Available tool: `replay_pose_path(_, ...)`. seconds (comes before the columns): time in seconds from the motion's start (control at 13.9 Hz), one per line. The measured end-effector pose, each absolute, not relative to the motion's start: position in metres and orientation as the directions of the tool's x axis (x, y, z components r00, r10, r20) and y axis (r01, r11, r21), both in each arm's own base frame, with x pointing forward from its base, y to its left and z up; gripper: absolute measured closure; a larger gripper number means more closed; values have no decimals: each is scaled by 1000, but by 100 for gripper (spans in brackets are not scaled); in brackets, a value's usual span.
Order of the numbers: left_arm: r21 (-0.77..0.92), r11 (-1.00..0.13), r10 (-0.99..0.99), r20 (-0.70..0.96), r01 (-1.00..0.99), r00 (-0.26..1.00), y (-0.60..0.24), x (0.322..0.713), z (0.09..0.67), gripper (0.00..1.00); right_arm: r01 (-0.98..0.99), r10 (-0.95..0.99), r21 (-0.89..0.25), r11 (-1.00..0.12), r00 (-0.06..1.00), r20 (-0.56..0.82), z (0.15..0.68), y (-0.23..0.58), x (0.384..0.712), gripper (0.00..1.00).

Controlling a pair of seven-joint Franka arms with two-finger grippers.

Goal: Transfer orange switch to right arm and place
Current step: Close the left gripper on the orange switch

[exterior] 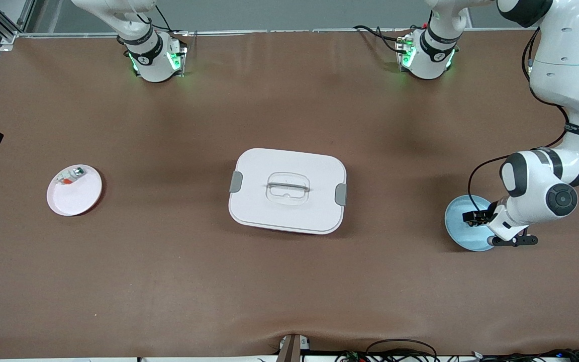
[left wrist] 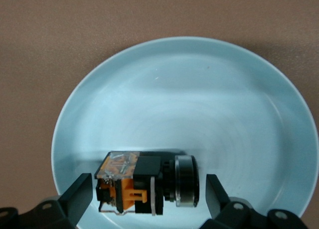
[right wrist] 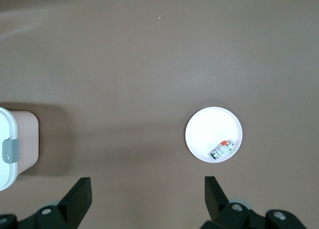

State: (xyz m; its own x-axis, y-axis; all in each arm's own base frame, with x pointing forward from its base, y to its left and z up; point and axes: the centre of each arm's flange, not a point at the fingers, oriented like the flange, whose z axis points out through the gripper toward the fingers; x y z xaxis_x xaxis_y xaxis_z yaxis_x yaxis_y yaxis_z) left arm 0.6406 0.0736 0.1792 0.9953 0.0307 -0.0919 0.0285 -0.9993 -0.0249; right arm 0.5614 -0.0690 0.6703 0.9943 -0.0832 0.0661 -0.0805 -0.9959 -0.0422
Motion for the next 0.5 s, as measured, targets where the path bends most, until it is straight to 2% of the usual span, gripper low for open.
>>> replay_pose_path(0.5,-25,-999,36,-76,34,996,77,642,179,0,-80,-81,-10,-997,996,33,666,-70,558,0)
